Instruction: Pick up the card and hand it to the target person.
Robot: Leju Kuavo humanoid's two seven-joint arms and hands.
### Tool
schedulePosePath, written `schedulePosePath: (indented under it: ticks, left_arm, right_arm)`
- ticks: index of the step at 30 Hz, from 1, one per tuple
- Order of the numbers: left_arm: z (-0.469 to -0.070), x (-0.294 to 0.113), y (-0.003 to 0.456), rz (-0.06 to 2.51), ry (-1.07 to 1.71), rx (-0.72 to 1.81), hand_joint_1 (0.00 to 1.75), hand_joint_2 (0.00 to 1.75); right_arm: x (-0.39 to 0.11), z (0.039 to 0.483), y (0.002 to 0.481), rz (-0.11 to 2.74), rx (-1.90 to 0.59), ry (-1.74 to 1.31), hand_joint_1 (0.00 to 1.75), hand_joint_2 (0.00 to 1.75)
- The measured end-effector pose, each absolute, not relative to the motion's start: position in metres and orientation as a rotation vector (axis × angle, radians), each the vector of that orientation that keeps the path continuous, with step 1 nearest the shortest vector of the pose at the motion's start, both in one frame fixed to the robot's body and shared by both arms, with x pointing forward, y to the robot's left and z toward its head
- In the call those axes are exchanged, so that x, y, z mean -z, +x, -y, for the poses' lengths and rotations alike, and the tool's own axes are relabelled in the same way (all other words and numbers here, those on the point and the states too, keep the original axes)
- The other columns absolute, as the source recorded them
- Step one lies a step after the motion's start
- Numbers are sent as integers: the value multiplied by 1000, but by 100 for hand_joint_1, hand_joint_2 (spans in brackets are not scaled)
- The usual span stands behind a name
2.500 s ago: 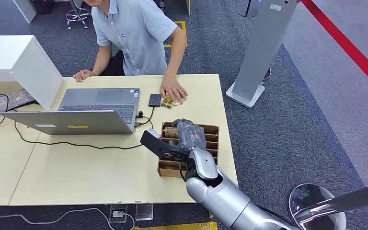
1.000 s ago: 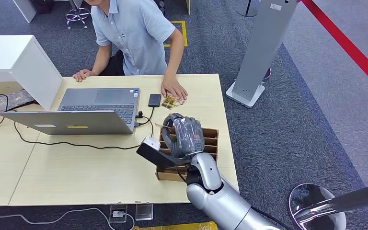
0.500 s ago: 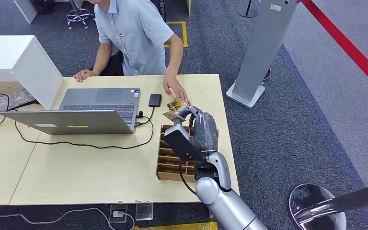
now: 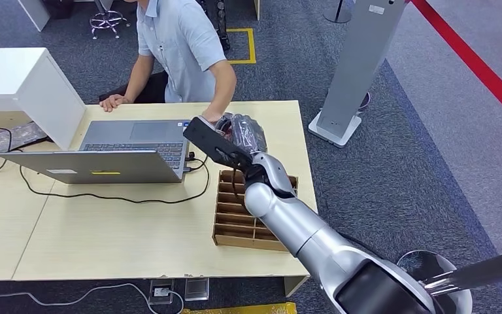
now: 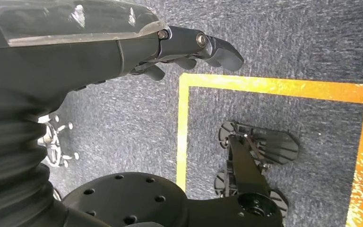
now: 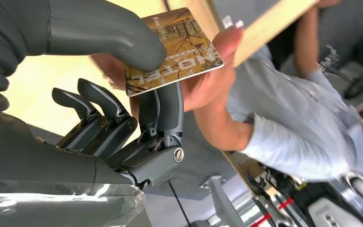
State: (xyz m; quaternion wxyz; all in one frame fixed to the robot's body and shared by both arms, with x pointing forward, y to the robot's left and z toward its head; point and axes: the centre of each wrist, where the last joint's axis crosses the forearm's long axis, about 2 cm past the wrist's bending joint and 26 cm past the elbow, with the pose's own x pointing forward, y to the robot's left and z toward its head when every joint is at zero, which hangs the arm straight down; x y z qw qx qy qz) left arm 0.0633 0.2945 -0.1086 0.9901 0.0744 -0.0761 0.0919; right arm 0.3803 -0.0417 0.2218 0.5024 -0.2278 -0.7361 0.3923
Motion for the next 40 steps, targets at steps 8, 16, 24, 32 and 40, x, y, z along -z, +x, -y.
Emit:
schedulePosePath:
  ticks: [8, 16, 24, 32, 40]
  left_arm:
    - [-296, 109, 63, 152, 142, -184, 0, 175]
    - [-296, 109, 63, 171, 122, -172, 0, 175]
    - [-297, 109, 62, 167, 139, -172, 0, 175]
    - [-297, 109, 58, 148, 150, -182, 0, 175]
    - [-298, 109, 57, 104, 172, -217, 0, 175]
  right_arm:
    - [-221, 33, 392, 1610, -1137, -689, 44, 175]
    - [-214, 37, 395, 1623, -1141, -712, 0, 175]
    - [-222, 55, 400, 1849, -845, -665, 0, 175]
    - [-219, 86, 381, 1991, -495, -446, 0, 175]
    - [-199, 153, 320, 2158, -175, -266, 0, 175]
